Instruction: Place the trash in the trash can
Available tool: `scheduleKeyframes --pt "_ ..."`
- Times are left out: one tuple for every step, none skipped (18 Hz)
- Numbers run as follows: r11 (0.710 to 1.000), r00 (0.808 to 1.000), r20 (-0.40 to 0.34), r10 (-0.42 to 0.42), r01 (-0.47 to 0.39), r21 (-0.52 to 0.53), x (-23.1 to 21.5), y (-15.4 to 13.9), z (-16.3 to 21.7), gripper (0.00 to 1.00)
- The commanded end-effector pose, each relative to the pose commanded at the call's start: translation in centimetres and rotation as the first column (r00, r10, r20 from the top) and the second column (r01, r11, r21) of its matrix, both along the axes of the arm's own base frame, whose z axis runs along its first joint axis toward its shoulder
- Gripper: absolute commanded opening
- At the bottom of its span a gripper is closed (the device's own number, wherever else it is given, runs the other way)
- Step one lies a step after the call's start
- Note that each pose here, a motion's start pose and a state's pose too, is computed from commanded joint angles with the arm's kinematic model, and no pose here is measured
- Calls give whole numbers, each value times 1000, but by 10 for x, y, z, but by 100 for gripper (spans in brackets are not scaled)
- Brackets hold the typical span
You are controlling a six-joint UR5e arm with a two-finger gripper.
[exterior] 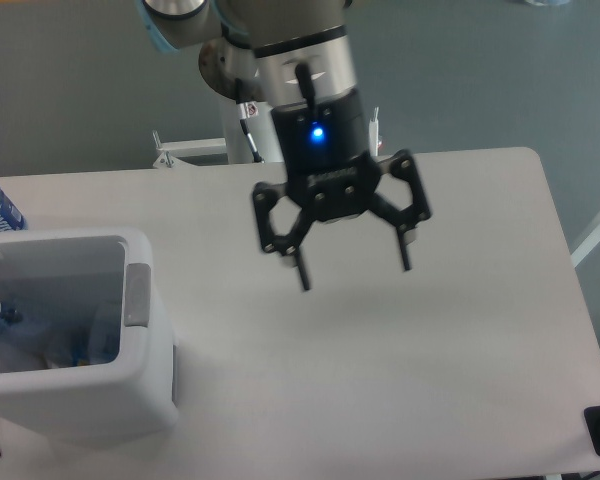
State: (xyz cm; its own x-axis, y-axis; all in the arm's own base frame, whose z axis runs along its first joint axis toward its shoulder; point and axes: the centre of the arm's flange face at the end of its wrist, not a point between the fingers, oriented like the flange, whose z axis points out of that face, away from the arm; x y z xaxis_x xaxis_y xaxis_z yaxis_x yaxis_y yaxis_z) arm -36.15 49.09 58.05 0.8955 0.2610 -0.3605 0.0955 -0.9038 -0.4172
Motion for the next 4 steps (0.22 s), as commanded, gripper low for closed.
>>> scheduleKeyframes --pt "1000 1000 9 -10 11 -23 1 -7 3 100" --pt "999 1000 18 -7 8 -35 -1 -13 4 100" --pt "999 1000 22 4 -4 -33 -6 -19 5 100" --pt "999 1000 24 7 -6 -33 -7 -20 5 100"
